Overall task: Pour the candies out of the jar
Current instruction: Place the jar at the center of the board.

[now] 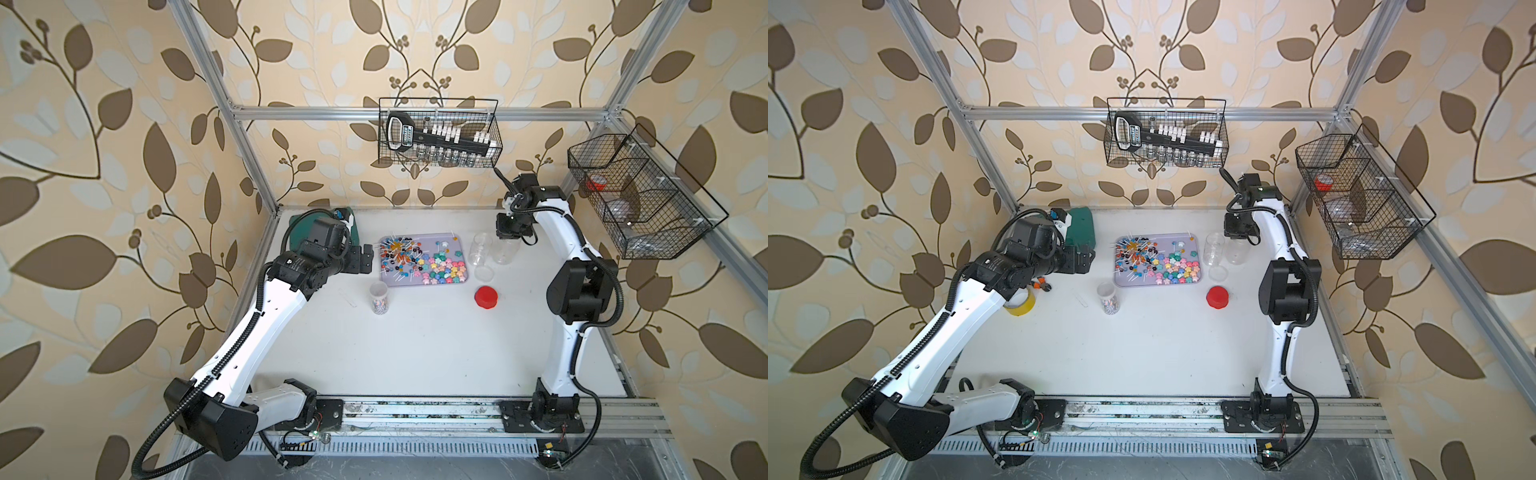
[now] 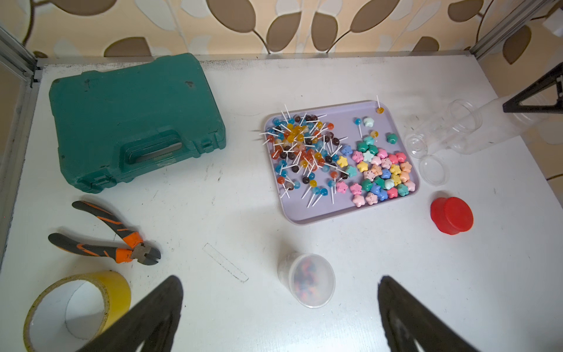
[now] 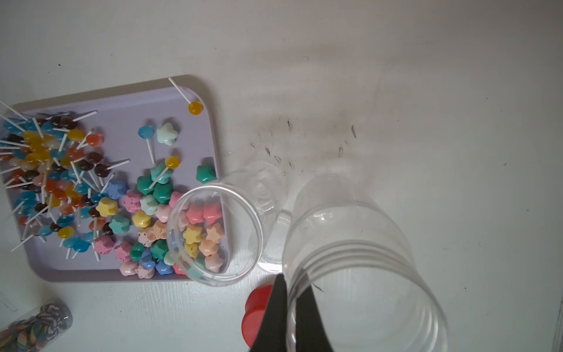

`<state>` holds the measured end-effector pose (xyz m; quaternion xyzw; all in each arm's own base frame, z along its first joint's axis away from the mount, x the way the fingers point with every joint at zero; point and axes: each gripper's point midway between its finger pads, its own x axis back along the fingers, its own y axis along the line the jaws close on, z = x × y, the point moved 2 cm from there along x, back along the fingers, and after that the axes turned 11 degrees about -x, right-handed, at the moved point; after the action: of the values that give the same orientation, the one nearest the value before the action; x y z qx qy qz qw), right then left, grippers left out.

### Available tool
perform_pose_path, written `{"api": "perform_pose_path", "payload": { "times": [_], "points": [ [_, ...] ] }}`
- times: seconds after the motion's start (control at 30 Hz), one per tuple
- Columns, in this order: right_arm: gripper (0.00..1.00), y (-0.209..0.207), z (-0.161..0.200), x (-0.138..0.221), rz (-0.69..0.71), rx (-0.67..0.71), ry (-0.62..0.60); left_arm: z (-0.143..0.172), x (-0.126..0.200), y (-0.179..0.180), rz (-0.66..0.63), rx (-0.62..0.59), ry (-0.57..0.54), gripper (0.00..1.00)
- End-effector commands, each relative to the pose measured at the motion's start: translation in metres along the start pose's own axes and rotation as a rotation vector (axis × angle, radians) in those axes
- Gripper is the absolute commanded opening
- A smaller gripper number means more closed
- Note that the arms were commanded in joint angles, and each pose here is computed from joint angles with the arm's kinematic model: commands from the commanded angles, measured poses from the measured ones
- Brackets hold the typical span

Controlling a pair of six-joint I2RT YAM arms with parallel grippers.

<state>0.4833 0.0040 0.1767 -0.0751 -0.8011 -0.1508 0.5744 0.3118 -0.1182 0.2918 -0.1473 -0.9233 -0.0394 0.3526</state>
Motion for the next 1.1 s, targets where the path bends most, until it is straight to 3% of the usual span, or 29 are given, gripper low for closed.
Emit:
{"api": "perform_pose_path", "payload": {
  "times": [0.0, 0.4, 0.77, 1.07],
  "points": [
    [0.0, -0.007, -0.002, -0.008, 0.006, -0.001, 0.03, -0.001, 0.005, 0.001, 0.004, -0.017, -0.002, 0.99],
    [0.0, -0.007, 0.005, -0.038, -0.012, -0.007, 0.07, 0.002, 0.006, 0.002, -0.001, 0.026, -0.028, 0.99],
    [0.0, -0.004, 0.002, -0.035, -0.031, -0.008, 0.061, 0.007, 0.003, 0.0, 0.013, 0.029, -0.009, 0.99],
    [0.2, -0.005, -0.003, -0.017, -0.02, -0.004, 0.018, 0.009, 0.002, -0.002, 0.029, 0.027, 0.002, 0.99]
  ]
}}
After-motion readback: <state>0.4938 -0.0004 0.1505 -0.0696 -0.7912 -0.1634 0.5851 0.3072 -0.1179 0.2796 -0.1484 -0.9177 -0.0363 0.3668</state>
